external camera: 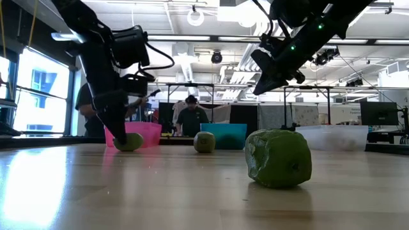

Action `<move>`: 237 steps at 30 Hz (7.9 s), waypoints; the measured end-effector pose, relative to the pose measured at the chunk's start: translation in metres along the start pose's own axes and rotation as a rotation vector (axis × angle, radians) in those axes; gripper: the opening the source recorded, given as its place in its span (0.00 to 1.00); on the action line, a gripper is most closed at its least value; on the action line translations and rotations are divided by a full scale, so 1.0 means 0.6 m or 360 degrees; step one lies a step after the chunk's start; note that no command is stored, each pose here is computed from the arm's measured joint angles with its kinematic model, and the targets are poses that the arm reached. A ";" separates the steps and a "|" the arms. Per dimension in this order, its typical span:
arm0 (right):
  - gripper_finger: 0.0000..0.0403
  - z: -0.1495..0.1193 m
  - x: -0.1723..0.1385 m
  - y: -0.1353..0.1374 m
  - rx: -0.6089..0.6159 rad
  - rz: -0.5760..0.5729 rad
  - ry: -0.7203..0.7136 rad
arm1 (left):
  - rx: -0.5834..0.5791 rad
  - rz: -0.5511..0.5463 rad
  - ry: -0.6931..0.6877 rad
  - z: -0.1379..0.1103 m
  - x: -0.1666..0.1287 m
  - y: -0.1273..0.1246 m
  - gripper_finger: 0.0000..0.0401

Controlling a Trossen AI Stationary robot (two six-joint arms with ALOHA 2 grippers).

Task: Sort produce into baskets
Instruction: Put the lime into the red bin

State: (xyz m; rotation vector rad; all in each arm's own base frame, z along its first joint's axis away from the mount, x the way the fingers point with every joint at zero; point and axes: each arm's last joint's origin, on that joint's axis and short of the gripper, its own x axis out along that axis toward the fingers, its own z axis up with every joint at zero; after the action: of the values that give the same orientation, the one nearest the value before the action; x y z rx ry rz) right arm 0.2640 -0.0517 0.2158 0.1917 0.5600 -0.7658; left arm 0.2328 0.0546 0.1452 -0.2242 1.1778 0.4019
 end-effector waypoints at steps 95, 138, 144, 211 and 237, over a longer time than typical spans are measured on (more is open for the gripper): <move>0.00 -0.003 -0.001 0.006 0.0396 0.0176 0.0104 | -0.1083 0.0287 -0.0114 0.019 -0.067 0.268 0.39; 0.46 -0.004 -0.014 0.036 0.0081 0.0621 0.0144 | -0.0659 0.0107 -0.0829 0.016 -0.170 0.159 0.09; 0.64 -0.004 -0.018 0.044 0.0281 0.0574 0.0142 | -0.0521 -0.0036 -0.1140 0.010 -0.199 0.118 0.01; 0.22 0.217 0.238 0.204 0.0433 0.0330 0.0170 | -0.0669 0.0048 -0.1721 -0.130 -0.289 0.107 0.01; 0.22 0.257 0.391 0.206 0.0626 0.0480 0.0065 | -0.0721 0.0137 -0.1733 -0.136 -0.291 0.110 0.01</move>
State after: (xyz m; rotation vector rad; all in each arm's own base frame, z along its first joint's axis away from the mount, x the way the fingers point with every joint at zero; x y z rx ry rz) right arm 0.5507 -0.1608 0.2127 0.6424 0.4013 -0.5717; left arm 0.0796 0.0513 0.2793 -0.2885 0.0144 0.7396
